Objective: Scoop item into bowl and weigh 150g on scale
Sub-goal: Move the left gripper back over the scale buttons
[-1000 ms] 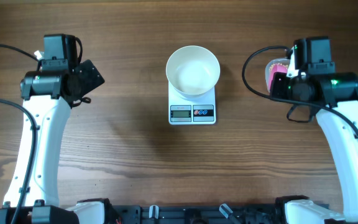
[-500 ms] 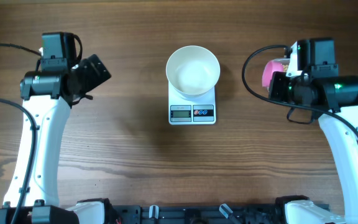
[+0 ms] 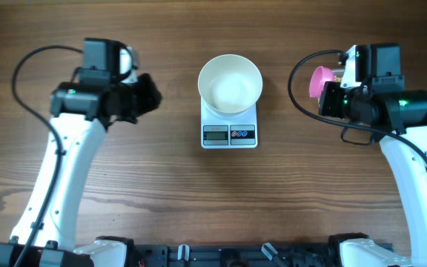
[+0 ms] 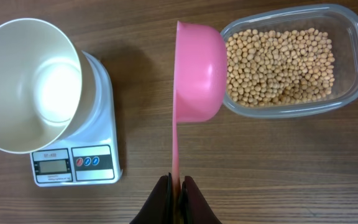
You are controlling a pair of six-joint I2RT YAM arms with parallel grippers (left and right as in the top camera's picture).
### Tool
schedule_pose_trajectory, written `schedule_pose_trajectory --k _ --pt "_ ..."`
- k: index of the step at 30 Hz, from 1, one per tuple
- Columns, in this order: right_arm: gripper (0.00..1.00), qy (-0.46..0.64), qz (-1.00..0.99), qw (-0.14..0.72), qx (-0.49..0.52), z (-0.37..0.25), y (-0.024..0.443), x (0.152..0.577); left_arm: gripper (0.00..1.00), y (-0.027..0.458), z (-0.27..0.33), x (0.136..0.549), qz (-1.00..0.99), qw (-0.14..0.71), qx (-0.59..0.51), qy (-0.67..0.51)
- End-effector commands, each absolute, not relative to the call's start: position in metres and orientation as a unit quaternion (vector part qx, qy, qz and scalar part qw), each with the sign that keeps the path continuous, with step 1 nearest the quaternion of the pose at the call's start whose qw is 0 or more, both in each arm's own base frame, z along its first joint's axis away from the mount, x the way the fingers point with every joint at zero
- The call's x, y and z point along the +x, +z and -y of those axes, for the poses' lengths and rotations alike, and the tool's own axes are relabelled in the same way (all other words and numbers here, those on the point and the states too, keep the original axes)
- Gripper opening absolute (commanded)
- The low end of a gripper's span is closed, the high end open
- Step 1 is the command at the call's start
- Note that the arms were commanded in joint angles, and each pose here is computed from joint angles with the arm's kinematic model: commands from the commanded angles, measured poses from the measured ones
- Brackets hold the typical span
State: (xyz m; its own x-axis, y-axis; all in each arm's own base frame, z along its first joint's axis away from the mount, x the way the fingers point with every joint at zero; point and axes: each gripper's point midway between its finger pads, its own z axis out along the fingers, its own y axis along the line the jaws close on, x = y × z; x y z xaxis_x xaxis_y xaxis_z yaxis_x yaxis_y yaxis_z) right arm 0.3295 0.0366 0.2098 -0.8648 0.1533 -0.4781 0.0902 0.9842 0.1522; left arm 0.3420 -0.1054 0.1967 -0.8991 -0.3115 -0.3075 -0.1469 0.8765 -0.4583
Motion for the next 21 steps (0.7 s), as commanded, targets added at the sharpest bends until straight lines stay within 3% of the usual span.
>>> schedule_pose_trajectory --k 1,9,21 --pt "0.04 0.073 -0.959 0.265 0.066 -0.038 0.219 0.33 0.04 0.179 0.137 0.336 -0.961 0.159 -0.099 -0.204" --pt "0.04 0.073 -0.959 0.264 0.066 -0.039 0.219 0.329 0.04 0.14 0.204 0.327 -0.972 0.12 -0.058 -0.195" --pt "0.04 0.073 -0.959 0.265 0.066 -0.038 0.219 0.329 0.04 0.089 0.24 0.321 -0.985 0.136 -0.043 -0.098"
